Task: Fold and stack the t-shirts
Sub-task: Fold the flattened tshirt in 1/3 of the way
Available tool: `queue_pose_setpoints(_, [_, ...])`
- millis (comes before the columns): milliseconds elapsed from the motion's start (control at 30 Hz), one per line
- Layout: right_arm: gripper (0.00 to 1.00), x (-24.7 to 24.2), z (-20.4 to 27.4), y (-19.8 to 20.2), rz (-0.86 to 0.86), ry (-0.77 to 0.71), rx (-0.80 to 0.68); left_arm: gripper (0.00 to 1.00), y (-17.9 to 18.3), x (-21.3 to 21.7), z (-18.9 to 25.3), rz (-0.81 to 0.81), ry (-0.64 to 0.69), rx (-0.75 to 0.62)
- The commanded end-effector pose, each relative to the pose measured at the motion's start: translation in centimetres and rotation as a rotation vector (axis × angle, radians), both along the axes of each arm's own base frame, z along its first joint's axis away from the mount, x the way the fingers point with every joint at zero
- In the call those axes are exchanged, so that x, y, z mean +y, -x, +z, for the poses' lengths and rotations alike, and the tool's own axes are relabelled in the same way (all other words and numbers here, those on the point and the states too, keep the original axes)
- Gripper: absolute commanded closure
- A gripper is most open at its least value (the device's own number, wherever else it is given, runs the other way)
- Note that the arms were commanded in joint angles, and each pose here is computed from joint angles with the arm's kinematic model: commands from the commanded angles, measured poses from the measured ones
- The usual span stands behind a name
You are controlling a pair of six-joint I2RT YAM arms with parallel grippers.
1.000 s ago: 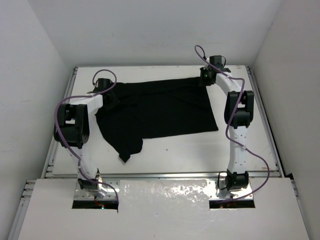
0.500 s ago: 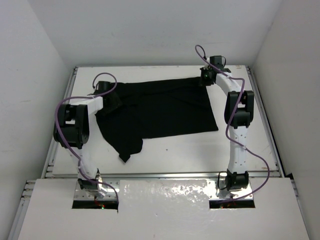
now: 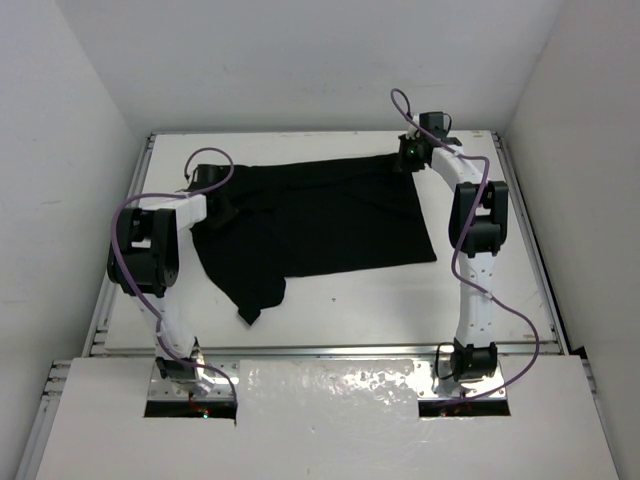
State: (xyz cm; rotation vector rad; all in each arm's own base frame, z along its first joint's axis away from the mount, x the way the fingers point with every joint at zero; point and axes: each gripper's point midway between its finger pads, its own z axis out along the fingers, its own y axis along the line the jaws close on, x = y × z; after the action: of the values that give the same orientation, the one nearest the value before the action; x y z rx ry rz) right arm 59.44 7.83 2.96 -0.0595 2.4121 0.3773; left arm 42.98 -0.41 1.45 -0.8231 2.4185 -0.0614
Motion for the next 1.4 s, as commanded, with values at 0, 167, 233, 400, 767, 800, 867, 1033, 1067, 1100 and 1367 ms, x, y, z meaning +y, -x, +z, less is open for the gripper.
queue_pose_setpoints(0, [1.00,0.8,4.9,-0.9,0.019,-0.029,-0.102,0.84,-1.2,0.0,1.1,0.002,0.002,-0.051])
queue_pose_setpoints(167, [1.00,0.7,4.2,-1.0,0.016,-0.021,-0.090,0.96,-1.3,0.5,2.1,0.006,-0.022,-0.066])
queue_pose_setpoints(233, [1.00,0.8,4.2,-0.9,0.018,-0.025,-0.090,1.00,-1.4,0.5,2.4,0.005,-0.021,-0.069])
queue_pose_setpoints(400, [1.00,0.8,6.0,-0.8,-0.003,-0.041,-0.114,1.00,-1.8,0.6,5.2,0.012,-0.023,-0.137])
queue_pose_setpoints(767, [1.00,-0.7,8.0,-0.2,-0.069,0.012,-0.120,1.00,-2.0,1.8,10.2,0.095,-0.046,-0.274])
queue_pose_setpoints(800, [1.00,-0.9,7.8,0.0,-0.066,0.024,-0.115,1.00,-1.9,1.8,10.4,0.094,-0.042,-0.272])
queue_pose_setpoints(867, [1.00,-1.0,7.4,0.5,-0.065,0.034,-0.100,1.00,-1.7,1.7,10.4,0.091,-0.037,-0.274])
queue_pose_setpoints(1033, [1.00,-2.3,6.9,1.7,-0.097,0.055,-0.080,1.00,-0.9,2.1,10.8,0.113,-0.045,-0.282])
queue_pose_setpoints(1067, [1.00,-2.6,7.1,1.8,-0.106,0.059,-0.080,1.00,-0.8,2.2,10.9,0.116,-0.047,-0.284])
queue_pose_setpoints(1100, [1.00,-3.0,7.1,1.9,-0.119,0.070,-0.074,1.00,-0.6,2.3,11.2,0.123,-0.048,-0.289])
queue_pose_setpoints(1367, [1.00,-5.9,7.2,1.9,-0.178,0.188,-0.062,1.00,0.6,4.7,12.1,0.233,-0.074,-0.299])
